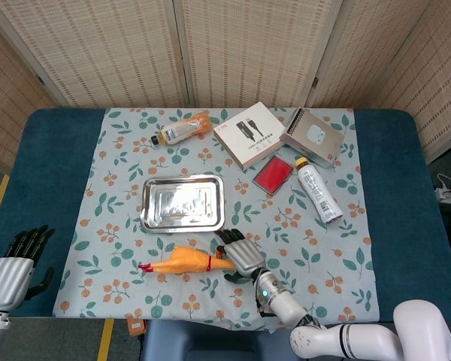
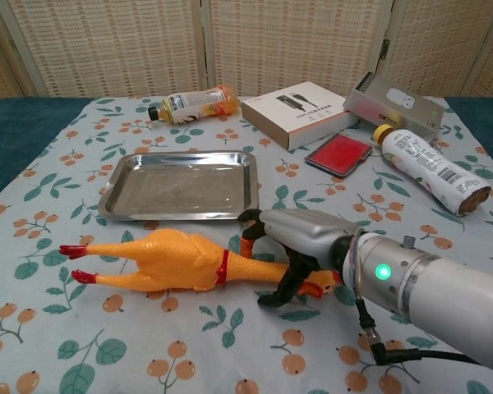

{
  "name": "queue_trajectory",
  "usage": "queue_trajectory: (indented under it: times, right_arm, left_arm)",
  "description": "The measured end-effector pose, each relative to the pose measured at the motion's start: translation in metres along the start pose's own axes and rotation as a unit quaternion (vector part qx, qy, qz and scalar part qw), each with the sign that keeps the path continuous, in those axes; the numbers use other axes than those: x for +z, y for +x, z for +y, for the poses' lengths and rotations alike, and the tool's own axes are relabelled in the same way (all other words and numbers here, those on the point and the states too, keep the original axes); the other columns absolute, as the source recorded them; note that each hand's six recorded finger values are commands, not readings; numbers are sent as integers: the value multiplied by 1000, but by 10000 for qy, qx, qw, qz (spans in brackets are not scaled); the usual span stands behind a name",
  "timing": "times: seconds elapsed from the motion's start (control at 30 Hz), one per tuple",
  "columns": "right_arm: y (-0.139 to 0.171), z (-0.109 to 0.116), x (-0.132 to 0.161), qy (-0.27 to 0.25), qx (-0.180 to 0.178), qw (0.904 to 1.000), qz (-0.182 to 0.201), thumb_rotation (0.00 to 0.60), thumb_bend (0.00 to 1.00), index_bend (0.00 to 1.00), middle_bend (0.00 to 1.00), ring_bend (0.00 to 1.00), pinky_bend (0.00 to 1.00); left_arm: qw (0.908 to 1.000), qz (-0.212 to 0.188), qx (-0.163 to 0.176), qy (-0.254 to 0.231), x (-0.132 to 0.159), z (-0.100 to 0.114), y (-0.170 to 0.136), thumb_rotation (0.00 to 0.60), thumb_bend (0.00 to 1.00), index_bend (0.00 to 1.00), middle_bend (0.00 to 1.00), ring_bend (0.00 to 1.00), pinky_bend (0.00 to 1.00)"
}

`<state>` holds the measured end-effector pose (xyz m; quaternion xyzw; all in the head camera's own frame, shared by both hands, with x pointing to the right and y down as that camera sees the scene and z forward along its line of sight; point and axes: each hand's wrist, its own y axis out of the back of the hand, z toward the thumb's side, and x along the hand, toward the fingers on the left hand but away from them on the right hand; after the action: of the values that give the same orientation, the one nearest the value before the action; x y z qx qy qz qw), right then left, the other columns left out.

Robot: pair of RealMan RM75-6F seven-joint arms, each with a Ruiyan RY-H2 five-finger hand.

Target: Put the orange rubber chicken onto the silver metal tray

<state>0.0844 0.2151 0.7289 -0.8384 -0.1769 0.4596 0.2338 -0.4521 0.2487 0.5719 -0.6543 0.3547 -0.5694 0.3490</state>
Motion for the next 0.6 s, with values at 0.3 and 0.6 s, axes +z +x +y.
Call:
queue_trajectory:
  times: [0.3, 0.6]
  right_arm:
    - [-3, 11, 3, 35, -486, 9988, -109, 600, 192, 824, 379, 335, 651]
    - [3, 27, 0, 31, -843, 9964, 69, 600, 196, 901, 585, 628, 886]
  left_arm:
    - [10000, 23, -3, -9, -2, 1, -1, 600, 470, 0, 0, 22, 72]
    - [10000, -45, -9, 8, 2, -1, 0, 600, 461, 0, 0, 31, 72]
